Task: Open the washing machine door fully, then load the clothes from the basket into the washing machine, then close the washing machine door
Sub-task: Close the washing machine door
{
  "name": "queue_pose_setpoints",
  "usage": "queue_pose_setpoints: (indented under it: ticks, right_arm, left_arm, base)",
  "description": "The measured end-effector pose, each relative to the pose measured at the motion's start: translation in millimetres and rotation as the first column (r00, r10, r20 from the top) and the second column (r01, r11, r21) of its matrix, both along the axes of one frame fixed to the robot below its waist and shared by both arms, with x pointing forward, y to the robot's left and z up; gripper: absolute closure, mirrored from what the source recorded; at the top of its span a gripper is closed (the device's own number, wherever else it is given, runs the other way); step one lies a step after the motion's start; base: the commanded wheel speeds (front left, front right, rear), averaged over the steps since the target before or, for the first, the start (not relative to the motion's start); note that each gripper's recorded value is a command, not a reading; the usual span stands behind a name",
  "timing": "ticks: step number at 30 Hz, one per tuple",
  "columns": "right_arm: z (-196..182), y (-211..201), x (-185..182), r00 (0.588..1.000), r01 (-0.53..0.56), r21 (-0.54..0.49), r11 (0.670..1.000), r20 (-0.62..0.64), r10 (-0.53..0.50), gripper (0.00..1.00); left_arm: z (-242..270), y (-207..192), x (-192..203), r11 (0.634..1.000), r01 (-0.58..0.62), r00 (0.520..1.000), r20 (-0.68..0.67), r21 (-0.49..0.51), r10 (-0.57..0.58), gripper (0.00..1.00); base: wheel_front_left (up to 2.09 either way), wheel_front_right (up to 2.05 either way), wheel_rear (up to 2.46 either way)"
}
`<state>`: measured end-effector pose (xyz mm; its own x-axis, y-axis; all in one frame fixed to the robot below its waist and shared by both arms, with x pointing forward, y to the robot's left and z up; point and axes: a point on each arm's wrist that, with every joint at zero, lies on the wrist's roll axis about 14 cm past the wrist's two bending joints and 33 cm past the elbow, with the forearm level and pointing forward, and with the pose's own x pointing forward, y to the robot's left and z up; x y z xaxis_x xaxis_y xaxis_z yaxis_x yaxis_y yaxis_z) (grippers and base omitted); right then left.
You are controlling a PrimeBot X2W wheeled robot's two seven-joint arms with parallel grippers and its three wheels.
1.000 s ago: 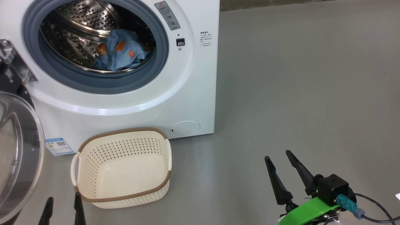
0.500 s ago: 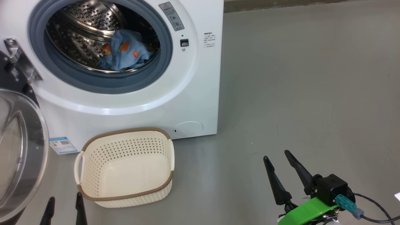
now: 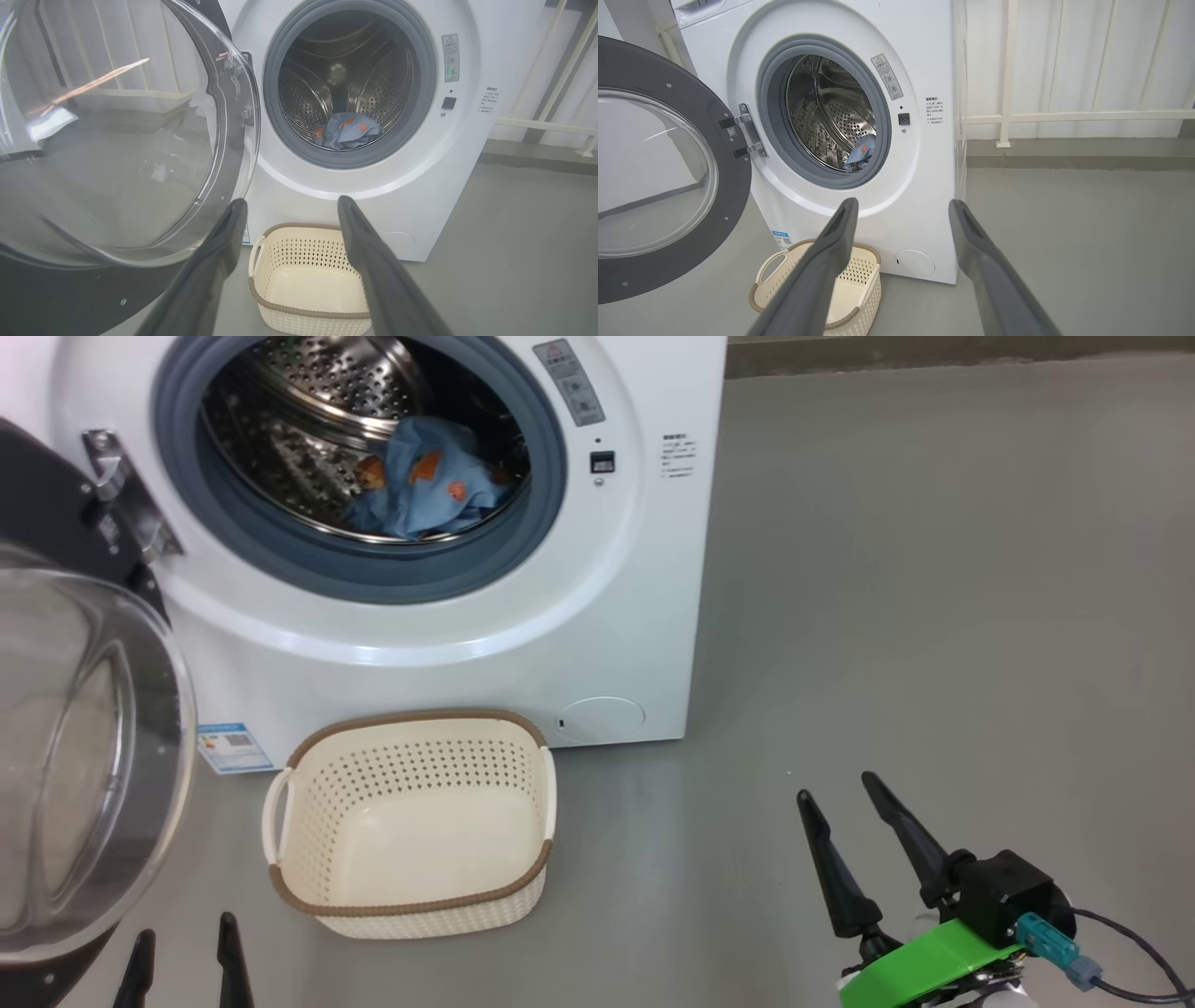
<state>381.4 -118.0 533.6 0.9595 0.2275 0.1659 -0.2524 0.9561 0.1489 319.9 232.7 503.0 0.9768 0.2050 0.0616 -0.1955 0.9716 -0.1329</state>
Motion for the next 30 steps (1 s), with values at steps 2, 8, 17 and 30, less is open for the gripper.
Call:
queue_pose_setpoints:
  ticks: [2,8,17,30]
  right_arm:
    - [3.2,1.7,2.3,1.000,-0.004,-0.005,1.000,0.011,0.004,0.00]
    - [5.0,18.5,8.0,0.998,-0.052,-0.010,0.999,0.018,0.052,0.00]
    - [0.0,50.6,14.4,0.990,-0.143,-0.010,0.990,0.005,0.143,0.00]
    - [-4.5,98.2,21.5,0.962,-0.273,-0.012,0.962,-0.005,0.273,0.00]
  left_arm:
    - [-0.9,4.9,-4.0,1.000,-0.023,1.000,-0.004,0.001,0.023,0.00]
    - [-2.2,21.8,-18.0,0.995,-0.098,0.995,-0.011,0.003,0.098,0.00]
    - [-3.7,44.9,-42.6,0.979,-0.204,0.979,-0.021,0.006,0.204,0.00]
    - [-6.6,74.5,-80.4,0.940,-0.341,0.940,-0.033,-0.012,0.340,0.00]
  base:
    - [0.00,0.00,0.00]
    - [0.00,0.00,0.00]
    - [0.00,0.00,0.00]
    - [0.00,0.00,0.00]
